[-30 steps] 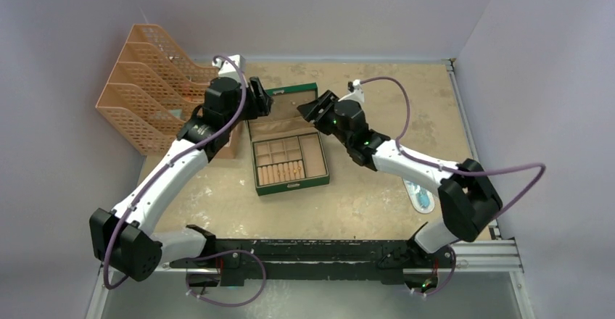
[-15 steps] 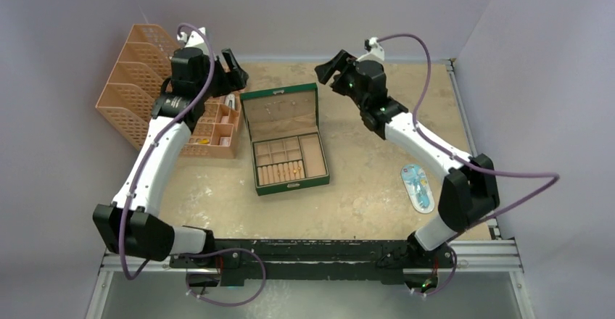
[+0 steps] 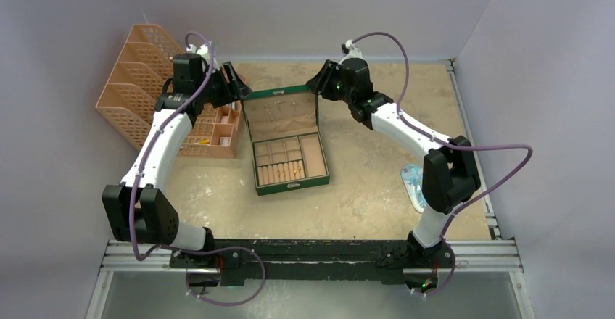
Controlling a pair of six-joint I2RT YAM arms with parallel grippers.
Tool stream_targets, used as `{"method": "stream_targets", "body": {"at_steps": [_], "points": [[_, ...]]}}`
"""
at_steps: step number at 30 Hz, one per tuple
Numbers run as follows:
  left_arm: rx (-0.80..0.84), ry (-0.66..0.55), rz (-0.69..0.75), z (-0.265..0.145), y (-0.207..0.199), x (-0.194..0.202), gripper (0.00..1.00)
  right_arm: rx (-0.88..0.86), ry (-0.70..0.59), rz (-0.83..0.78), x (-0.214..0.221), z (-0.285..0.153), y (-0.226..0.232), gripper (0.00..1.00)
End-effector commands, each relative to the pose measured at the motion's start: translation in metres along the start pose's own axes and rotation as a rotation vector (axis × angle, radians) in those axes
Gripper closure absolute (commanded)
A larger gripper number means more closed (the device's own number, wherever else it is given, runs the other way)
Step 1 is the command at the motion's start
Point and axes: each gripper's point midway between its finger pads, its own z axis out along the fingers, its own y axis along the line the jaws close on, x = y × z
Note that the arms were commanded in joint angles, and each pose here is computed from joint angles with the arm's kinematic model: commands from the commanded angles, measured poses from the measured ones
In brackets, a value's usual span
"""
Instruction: Organize the mixed jewelry
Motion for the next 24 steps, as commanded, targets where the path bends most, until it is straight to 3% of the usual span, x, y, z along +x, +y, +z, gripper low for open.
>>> {"method": "stream_targets", "body": {"at_steps": [1,9,19,24], "points": [[0.062,0.015,0.015,-0.004,-0.008,0.007,0.43,-0.071,0.065,-0.053,0.012,-0.020,0.012,0.54],[0.060,0.043,0.014,-0.023,-0.007,0.026,0.45,-0.088,0.139,-0.095,0.043,-0.041,-0.002,0.53],[0.100,0.013,-0.018,-0.089,-0.027,0.048,0.46,-0.070,0.197,-0.061,0.076,-0.075,-0.022,0.54],[0.084,0.018,-0.046,-0.100,-0.022,0.065,0.46,-0.047,0.244,-0.050,0.094,-0.091,-0.034,0.57]]}}
